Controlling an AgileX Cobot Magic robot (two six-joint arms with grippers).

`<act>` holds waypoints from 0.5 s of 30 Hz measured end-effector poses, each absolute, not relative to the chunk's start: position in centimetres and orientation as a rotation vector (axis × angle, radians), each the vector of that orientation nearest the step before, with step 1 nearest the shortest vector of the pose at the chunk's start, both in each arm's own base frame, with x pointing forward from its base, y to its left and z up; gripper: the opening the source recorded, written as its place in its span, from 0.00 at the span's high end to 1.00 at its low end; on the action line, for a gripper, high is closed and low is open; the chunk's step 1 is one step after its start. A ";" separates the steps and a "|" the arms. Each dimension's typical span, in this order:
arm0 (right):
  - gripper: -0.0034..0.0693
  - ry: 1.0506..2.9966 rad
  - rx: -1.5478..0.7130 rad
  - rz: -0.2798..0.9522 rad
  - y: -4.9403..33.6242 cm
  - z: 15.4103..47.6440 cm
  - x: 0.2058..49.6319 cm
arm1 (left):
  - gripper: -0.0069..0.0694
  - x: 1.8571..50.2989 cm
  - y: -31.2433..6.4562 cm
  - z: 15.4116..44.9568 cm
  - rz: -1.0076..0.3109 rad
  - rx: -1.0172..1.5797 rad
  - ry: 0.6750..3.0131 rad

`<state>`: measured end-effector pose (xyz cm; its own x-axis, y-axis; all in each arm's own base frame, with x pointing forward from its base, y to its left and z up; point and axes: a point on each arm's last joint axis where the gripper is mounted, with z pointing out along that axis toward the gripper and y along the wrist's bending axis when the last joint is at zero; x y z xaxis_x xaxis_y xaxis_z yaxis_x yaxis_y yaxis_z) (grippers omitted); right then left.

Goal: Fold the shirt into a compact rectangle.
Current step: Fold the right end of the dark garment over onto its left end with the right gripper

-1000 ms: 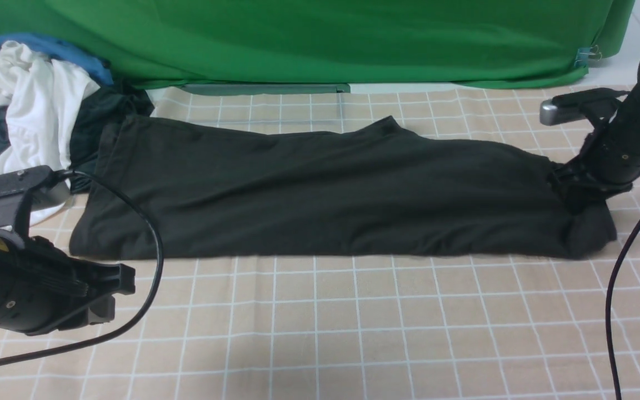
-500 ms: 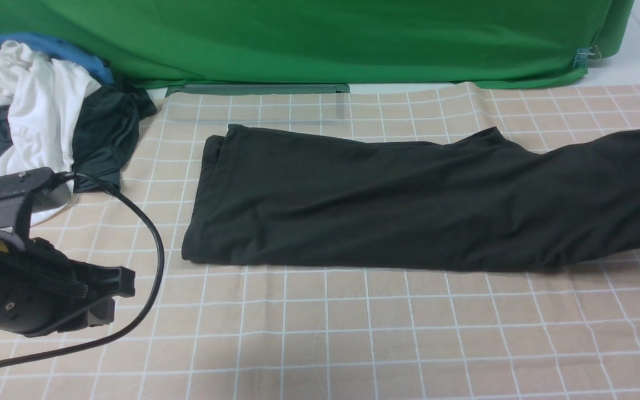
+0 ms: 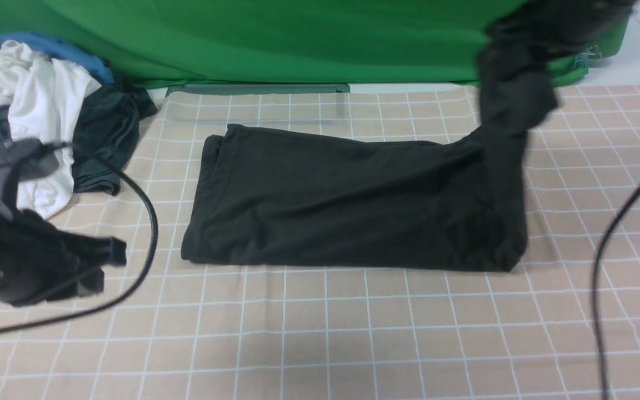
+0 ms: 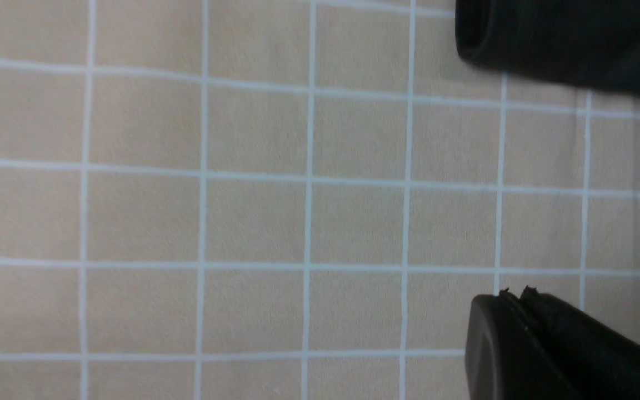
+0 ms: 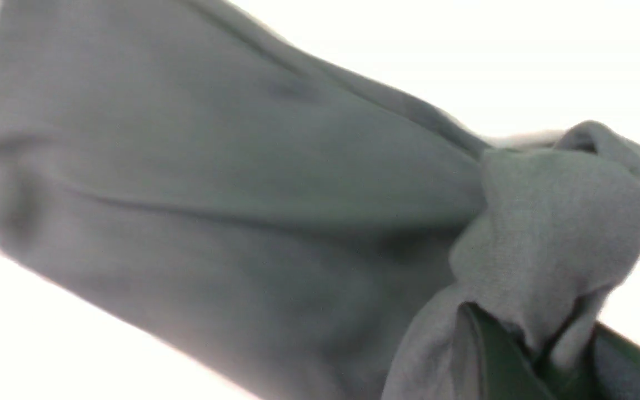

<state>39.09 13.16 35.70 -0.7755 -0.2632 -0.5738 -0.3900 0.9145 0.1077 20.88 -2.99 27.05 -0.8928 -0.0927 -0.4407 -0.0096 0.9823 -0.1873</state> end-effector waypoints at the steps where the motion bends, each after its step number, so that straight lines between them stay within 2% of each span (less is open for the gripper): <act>1: 0.75 2.474 -0.491 0.324 14.9 35.8 38.8 | 0.89 21.1 -2.9 27.8 -0.237 -0.077 2.648; 6: 0.75 2.384 -0.543 0.452 22.0 34.8 37.9 | 0.89 22.1 -2.8 30.8 -0.222 -0.078 2.568; 11: 0.75 2.363 -0.552 0.578 27.2 31.8 38.0 | 0.89 22.1 -2.9 31.1 -0.225 -0.080 2.570; 15: 0.75 2.362 -0.508 0.647 29.6 28.9 38.7 | 0.89 22.0 -2.9 31.1 -0.225 -0.080 2.580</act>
<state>38.70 29.63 28.89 -0.7274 -0.1907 -0.6592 -0.5001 0.8052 0.3188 22.01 -2.86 31.05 -0.8504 -0.1024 -0.5161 -0.0114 0.9842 -0.1765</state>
